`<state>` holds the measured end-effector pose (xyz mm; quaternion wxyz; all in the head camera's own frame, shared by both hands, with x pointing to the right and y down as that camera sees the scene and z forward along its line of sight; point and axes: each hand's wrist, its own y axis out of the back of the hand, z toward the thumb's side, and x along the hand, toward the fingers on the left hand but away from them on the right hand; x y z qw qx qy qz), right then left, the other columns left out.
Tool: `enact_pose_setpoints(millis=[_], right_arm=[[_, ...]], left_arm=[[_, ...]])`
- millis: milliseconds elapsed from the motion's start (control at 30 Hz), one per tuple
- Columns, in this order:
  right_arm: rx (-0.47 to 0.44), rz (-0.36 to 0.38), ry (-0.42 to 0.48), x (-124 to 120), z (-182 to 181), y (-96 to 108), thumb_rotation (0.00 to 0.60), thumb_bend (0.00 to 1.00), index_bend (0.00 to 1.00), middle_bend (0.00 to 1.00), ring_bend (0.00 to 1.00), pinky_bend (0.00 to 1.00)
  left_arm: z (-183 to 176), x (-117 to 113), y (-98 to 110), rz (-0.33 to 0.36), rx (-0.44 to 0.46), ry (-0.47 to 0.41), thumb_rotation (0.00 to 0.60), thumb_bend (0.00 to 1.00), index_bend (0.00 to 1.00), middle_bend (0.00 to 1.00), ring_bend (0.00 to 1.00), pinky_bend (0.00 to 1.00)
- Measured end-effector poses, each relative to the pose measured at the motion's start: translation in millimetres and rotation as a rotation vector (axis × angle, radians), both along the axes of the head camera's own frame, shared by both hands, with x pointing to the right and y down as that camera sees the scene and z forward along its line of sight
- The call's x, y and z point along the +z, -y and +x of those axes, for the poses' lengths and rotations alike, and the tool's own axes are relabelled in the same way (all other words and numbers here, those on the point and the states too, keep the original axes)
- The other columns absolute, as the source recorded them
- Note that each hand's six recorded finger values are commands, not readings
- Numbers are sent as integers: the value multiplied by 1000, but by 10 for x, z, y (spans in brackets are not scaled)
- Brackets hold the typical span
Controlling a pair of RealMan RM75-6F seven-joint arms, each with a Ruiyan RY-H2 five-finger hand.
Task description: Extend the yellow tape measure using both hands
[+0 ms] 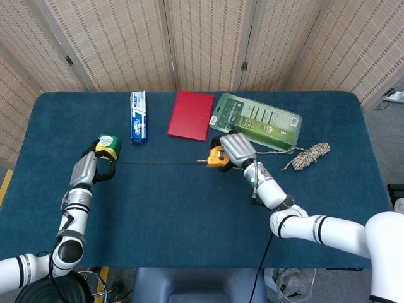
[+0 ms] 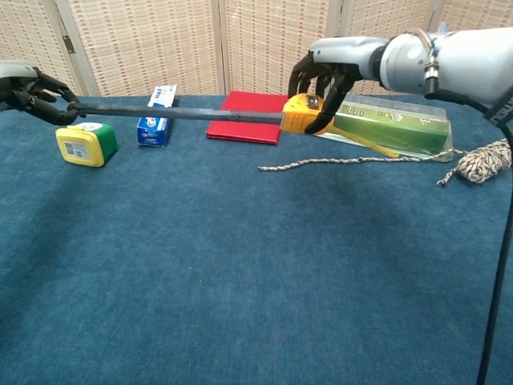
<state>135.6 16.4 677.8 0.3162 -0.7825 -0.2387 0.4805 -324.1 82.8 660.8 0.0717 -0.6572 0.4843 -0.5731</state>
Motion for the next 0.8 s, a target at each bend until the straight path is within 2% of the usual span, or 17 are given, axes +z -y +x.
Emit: enact_pose_setpoints(millis=[333, 800], right_arm=[[27, 2, -33, -24, 408, -6, 600, 212, 587, 528, 452, 182], [31, 18, -49, -86, 594, 27, 600, 212, 589, 528, 453, 182]], left_arm=[[-173, -20, 9, -6, -8, 22, 600, 550, 546, 24, 0, 6], [-310, -11, -1, -31, -22, 41, 600, 549, 546, 24, 0, 6]])
